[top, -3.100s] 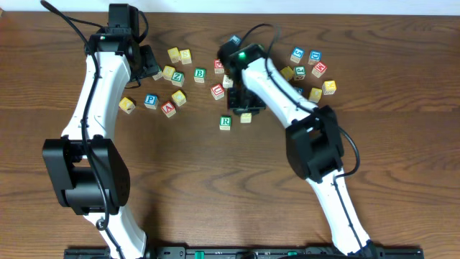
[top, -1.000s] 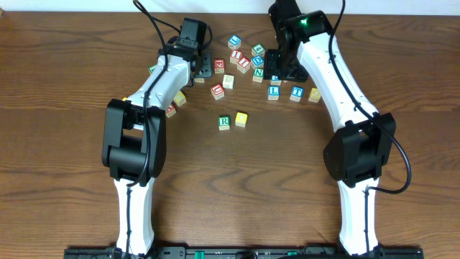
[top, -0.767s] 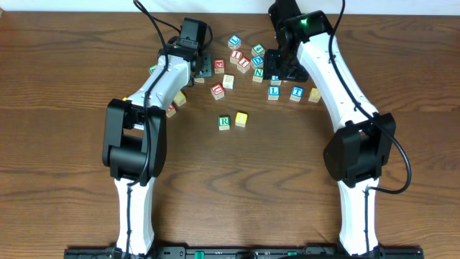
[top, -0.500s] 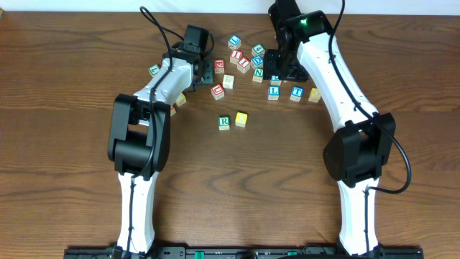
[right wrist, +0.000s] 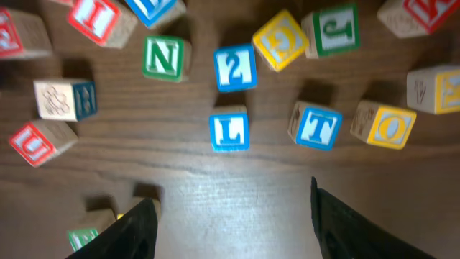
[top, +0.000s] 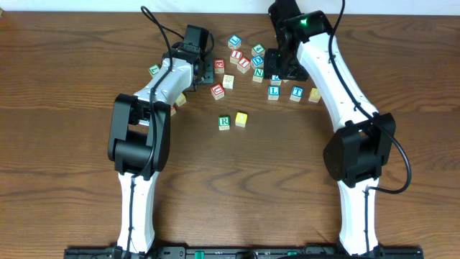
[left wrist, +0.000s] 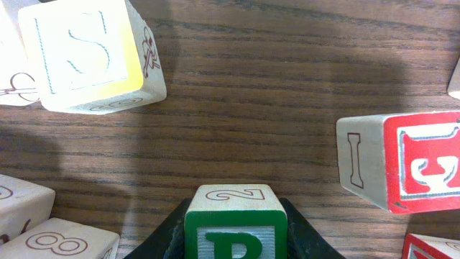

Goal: Spell out ROBOT
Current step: 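Lower the left gripper and grasp the green B block, then carry the B block and place it right of the O block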

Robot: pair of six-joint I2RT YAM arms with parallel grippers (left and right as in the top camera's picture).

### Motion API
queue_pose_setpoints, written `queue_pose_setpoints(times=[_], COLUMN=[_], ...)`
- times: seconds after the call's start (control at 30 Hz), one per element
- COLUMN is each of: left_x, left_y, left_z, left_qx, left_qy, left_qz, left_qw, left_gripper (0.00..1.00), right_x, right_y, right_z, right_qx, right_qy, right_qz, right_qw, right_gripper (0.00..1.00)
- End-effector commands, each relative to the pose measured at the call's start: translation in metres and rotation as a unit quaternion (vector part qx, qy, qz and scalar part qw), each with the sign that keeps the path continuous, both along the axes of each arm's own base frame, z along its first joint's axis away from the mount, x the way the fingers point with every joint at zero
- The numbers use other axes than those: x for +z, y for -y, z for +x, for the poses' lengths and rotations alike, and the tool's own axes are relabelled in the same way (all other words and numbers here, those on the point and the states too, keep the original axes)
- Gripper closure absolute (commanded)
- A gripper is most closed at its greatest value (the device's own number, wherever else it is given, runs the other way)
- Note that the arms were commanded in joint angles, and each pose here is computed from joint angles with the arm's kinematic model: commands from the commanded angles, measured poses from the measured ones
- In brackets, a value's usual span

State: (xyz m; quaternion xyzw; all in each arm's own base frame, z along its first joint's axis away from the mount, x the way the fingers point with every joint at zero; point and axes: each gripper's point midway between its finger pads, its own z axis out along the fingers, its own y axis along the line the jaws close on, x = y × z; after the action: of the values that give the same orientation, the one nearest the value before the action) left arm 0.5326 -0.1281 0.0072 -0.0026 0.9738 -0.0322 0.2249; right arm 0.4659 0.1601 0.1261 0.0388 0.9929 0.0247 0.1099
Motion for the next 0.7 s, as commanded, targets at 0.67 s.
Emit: queue_pose_setpoints(times=[0.67], left_x=[0.069], left_y=[0.09], left_z=[-0.112], left_qx=[-0.055], left_qy=[-0.082], left_qz=[-0.001], left_qw=[0.995], left_gripper=[0.72], right_x=[0.016], right_y=[0.071], right_z=[0.051], right_qx=[-0.087], right_qy=[0.073], right_qz=[0.01], right_qw=[0.993], right_gripper=[0.27])
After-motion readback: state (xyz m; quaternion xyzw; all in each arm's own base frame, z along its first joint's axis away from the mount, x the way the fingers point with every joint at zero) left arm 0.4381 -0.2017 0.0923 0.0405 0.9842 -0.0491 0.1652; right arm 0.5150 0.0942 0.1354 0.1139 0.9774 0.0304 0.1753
